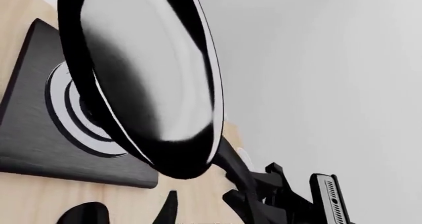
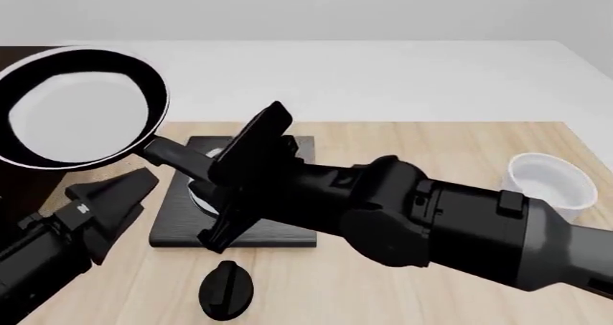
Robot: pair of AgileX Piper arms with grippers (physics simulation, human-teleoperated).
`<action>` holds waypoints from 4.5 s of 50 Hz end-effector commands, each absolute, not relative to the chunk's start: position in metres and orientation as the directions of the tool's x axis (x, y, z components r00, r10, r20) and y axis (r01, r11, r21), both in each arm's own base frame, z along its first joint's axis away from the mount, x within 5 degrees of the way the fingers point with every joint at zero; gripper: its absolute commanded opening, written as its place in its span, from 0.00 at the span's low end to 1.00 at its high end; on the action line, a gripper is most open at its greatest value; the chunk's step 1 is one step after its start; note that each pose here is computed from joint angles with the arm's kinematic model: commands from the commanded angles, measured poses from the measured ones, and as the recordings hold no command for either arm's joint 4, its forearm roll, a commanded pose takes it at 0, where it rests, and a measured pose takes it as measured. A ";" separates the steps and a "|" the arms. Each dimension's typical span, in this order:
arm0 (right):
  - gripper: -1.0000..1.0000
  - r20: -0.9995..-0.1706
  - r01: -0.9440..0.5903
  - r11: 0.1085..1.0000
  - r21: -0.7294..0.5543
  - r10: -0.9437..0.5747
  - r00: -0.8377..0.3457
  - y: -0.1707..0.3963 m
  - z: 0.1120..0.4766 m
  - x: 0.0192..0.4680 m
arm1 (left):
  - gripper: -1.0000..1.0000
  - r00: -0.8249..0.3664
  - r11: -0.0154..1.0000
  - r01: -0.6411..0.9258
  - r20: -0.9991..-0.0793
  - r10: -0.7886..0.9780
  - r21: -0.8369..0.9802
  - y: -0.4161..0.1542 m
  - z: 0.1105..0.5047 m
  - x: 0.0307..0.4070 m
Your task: Put the frying pan on the cabinet shelf.
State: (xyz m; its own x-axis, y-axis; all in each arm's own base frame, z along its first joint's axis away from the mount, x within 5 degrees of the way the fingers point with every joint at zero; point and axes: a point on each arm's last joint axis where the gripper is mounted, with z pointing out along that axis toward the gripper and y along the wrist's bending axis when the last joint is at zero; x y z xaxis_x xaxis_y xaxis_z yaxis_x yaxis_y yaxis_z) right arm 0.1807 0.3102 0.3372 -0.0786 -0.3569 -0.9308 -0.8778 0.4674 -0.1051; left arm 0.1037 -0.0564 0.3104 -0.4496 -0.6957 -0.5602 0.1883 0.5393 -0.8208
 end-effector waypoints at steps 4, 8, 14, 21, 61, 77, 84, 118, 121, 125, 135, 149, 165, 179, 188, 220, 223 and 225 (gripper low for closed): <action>0.00 -0.953 -0.875 0.475 -0.098 -0.299 -0.055 0.307 0.352 0.179 | 1.00 -0.474 0.513 0.131 -0.508 -0.719 -0.848 -0.060 0.289 0.112; 0.00 -0.952 -0.879 0.467 -0.099 -0.302 -0.053 0.310 0.350 0.177 | 1.00 -0.476 0.491 0.122 -0.485 -0.733 -0.862 -0.060 0.287 0.111; 0.00 -0.951 -0.880 0.464 -0.100 -0.305 -0.053 0.311 0.347 0.176 | 1.00 -0.471 0.483 0.116 -0.476 -0.743 -0.868 -0.059 0.287 0.112; 0.00 -0.949 -0.883 0.460 -0.097 -0.310 -0.057 0.313 0.343 0.175 | 1.00 -0.468 0.469 0.121 -0.467 -0.750 -0.875 -0.058 0.293 0.110; 0.00 -0.948 -0.906 0.412 -0.097 -0.315 -0.041 0.328 0.332 0.162 | 1.00 -0.476 0.453 0.137 -0.459 -0.750 -0.881 -0.059 0.298 0.106; 0.00 -0.947 -0.918 0.386 -0.085 -0.317 -0.045 0.330 0.324 0.150 | 1.00 -0.476 0.456 0.134 -0.461 -0.749 -0.880 -0.059 0.297 0.107; 0.00 -0.948 -0.919 0.385 -0.082 -0.315 -0.048 0.328 0.323 0.148 | 1.00 -0.477 0.461 0.133 -0.464 -0.746 -0.877 -0.060 0.295 0.108; 0.00 -0.948 -0.920 0.379 -0.099 -0.316 -0.028 0.323 0.318 0.145 | 0.00 -0.463 0.494 0.112 -0.485 -0.742 -0.862 -0.060 0.284 0.117; 0.00 -0.949 -0.920 0.379 -0.101 -0.314 -0.026 0.322 0.319 0.145 | 0.00 -0.460 0.498 0.119 -0.492 -0.739 -0.859 -0.060 0.286 0.117; 0.00 -0.949 -0.920 0.378 -0.102 -0.315 -0.024 0.322 0.318 0.145 | 0.00 -0.456 0.500 0.123 -0.496 -0.739 -0.857 -0.060 0.287 0.117; 1.00 -0.949 -0.915 0.390 -0.101 -0.313 -0.029 0.318 0.318 0.147 | 0.00 -0.437 0.506 0.134 -0.509 -0.742 -0.852 -0.058 0.292 0.118; 1.00 -0.952 -0.896 0.428 -0.116 -0.304 -0.022 0.305 0.321 0.159 | 0.00 -0.440 0.504 0.149 -0.513 -0.737 -0.851 -0.059 0.295 0.116; 1.00 -0.963 -0.889 0.447 -0.095 -0.268 -0.031 0.295 0.335 0.158 | 0.00 -0.422 0.507 0.149 -0.518 -0.744 -0.849 -0.057 0.299 0.117; 1.00 -0.974 -0.874 0.479 -0.081 -0.225 -0.032 0.276 0.345 0.158 | 0.00 -0.397 0.534 0.134 -0.539 -0.743 -0.835 -0.056 0.293 0.126; 1.00 -0.979 -0.861 0.501 -0.083 -0.202 -0.024 0.265 0.353 0.160 | 0.00 -0.391 0.527 0.117 -0.527 -0.755 -0.842 -0.056 0.284 0.130; 1.00 -0.989 -0.516 0.845 -0.143 -0.109 0.095 0.099 0.393 0.160 | 0.00 -0.278 0.411 0.129 -0.430 -0.859 -0.903 -0.054 0.307 0.167; 1.00 -0.988 -0.471 0.870 -0.146 -0.109 0.106 0.081 0.392 0.147 | 0.00 -0.258 0.419 0.116 -0.435 -0.863 -0.900 -0.052 0.308 0.175; 1.00 -0.987 -0.442 0.883 -0.156 -0.118 0.113 0.072 0.392 0.141 | 0.00 -0.242 0.426 0.107 -0.439 -0.865 -0.898 -0.049 0.309 0.180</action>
State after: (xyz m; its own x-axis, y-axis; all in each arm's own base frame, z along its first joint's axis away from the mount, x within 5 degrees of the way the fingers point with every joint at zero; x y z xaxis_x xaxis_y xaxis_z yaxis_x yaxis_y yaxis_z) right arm 0.1690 0.1207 0.3912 0.0802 -0.1207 -0.9894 -0.5756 0.8048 -0.1449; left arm 0.1624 -0.0531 0.2960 -0.3018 -0.8886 -0.3453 0.0454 0.3484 -0.9362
